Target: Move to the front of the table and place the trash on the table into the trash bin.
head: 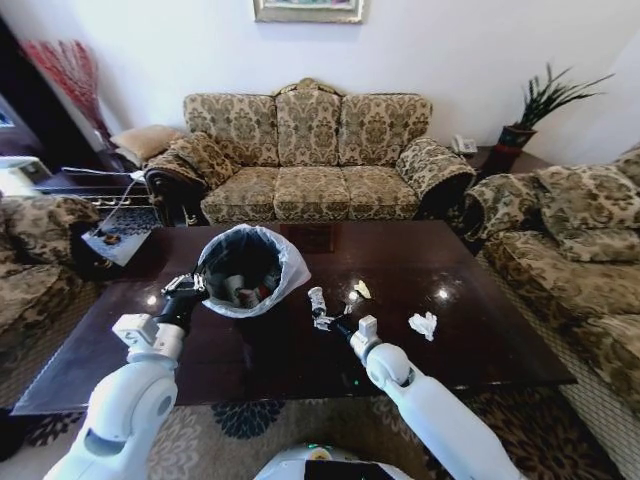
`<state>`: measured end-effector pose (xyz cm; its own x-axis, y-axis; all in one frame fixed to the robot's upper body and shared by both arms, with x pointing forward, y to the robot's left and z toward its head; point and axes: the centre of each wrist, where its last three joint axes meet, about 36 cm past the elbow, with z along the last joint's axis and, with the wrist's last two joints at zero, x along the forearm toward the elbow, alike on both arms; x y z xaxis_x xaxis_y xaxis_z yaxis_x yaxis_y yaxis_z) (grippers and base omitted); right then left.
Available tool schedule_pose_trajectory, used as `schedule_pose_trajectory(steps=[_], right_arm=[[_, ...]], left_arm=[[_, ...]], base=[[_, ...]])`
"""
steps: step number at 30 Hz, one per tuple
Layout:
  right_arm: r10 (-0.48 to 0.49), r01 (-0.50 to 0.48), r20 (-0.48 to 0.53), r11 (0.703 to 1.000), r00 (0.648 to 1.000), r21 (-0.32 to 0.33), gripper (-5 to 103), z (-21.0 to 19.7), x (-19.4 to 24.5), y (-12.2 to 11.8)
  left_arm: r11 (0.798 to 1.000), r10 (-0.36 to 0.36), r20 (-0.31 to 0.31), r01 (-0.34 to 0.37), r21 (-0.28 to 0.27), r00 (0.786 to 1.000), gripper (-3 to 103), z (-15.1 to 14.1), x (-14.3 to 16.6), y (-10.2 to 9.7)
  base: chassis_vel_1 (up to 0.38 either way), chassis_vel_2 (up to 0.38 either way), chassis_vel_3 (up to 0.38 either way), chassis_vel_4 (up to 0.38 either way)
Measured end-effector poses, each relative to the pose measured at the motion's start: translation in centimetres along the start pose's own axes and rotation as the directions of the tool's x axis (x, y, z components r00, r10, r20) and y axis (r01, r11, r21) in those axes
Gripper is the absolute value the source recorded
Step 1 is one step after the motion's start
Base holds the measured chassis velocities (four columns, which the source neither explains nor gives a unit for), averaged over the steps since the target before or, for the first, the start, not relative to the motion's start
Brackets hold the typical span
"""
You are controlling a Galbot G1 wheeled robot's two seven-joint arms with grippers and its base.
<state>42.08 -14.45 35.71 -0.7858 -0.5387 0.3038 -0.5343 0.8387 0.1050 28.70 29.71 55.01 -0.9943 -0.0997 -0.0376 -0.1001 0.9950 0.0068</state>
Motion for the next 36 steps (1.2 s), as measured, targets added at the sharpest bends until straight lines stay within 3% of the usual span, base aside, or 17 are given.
schedule_pose_trajectory(steps=[6, 15, 17, 20, 29, 36], right_arm=[[0.006, -0.006, -0.014, 1.0, 1.0, -0.006, 102, 0.9, -1.1, -0.2], [0.005, -0.005, -0.022, 1.0, 1.0, 0.0, 66, 2.3, -3.3, 0.0], [0.007, -0.007, -0.023, 1.0, 1.0, 0.002, 66, 2.4, -3.5, 0.0], [0.013, -0.013, -0.019, 1.0, 1.0, 0.011, 52, 2.7, -3.7, -0.1], [0.031, -0.032, 0.007, 0.999, 0.999, 0.02, 49, 2.2, -3.5, -0.3], [0.051, -0.073, 0.234, 0.993, 0.971, 0.087, 47, -5.3, 0.8, -0.6]], left_arm=[[1.0, 0.003, -0.008, -0.003, -0.004, 1.0, 3, 0.2, 0.3, 0.0], [1.0, 0.007, -0.005, -0.007, -0.004, 1.0, 3, 0.1, 0.5, -0.1], [1.0, 0.01, -0.004, -0.01, -0.004, 1.0, 3, 0.1, 0.6, -0.1], [1.0, 0.019, -0.002, -0.019, -0.002, 1.0, 3, 0.0, 0.7, -0.2], [1.0, 0.03, 0.005, -0.03, 0.001, 1.0, 3, -0.2, 0.5, -0.3], [0.999, 0.037, 0.002, -0.037, -0.01, 0.999, 3, 0.0, 0.1, -0.1]], base=[[0.0, 0.0, 0.0, 0.0], [0.0, 0.0, 0.0, 0.0], [0.0, 0.0, 0.0, 0.0], [0.0, 0.0, 0.0, 0.0], [0.0, 0.0, 0.0, 0.0], [0.0, 0.0, 0.0, 0.0]])
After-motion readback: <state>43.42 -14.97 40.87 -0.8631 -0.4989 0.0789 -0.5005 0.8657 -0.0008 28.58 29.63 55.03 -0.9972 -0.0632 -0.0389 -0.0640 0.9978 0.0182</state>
